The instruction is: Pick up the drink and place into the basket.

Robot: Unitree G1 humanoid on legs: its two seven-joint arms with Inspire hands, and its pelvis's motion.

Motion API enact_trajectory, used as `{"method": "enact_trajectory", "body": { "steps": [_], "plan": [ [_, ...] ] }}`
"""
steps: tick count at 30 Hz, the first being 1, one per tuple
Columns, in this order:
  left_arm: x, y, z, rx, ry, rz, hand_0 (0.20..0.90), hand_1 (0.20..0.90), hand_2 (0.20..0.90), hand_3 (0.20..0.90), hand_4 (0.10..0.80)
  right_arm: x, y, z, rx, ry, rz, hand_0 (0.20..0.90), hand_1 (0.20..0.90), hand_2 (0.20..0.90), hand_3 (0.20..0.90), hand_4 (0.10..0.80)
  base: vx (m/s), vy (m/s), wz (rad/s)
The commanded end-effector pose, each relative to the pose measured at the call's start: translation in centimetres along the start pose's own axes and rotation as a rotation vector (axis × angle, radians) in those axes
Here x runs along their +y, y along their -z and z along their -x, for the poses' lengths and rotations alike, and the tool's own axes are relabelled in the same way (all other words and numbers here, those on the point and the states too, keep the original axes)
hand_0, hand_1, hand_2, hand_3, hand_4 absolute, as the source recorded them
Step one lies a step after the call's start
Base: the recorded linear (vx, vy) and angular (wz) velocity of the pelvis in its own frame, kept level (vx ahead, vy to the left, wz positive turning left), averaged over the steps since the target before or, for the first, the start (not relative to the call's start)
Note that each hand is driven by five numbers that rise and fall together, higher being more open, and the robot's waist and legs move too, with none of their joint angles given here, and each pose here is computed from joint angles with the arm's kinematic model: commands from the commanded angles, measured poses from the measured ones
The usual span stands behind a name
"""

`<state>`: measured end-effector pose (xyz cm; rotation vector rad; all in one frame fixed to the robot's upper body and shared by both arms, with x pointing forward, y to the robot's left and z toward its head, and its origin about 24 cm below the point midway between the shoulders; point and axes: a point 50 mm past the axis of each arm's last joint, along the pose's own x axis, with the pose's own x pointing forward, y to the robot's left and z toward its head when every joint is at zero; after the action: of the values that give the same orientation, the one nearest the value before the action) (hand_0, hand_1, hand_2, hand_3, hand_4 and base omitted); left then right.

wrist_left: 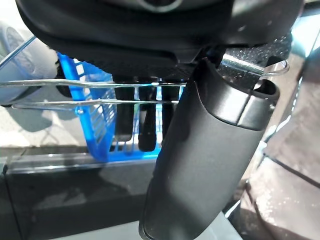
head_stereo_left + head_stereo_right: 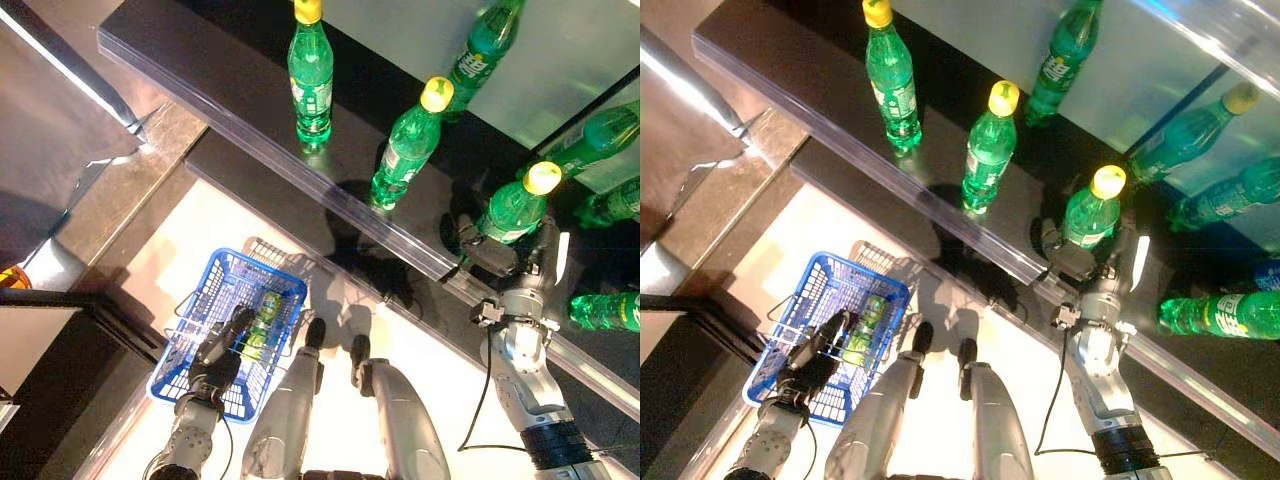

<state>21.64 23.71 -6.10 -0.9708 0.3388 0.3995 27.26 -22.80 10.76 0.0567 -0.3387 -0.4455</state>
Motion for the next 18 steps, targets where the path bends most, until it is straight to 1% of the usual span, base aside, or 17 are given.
{"method": "enact_trajectory", "body": {
  "steps": [1,13,18],
  "plan": [
    [-4.1,-7.5,-0.1,-0.296,0.271,-0.088,0.3,0.3,0.3,0.2,0.1,0.7,-5.3,-1.9,-0.265,0.002,-0.061,0.3,0.3,0.3,0.2,0.1,0.0,0.0,0.0],
    [-5.4,-8.0,-0.2,-0.313,0.318,-0.075,0.3,0.3,0.3,0.2,0.1,0.5,-6.0,-1.9,-0.325,0.04,0.02,0.3,0.3,0.3,0.2,0.1,-0.027,0.005,0.01],
    [-5.1,-7.9,0.2,-0.313,0.315,-0.061,0.3,0.3,0.3,0.2,0.1,0.1,-7.0,-1.5,-0.398,0.032,0.081,0.3,0.3,0.3,0.2,0.1,-0.006,0.019,-0.01]
  ]
}}
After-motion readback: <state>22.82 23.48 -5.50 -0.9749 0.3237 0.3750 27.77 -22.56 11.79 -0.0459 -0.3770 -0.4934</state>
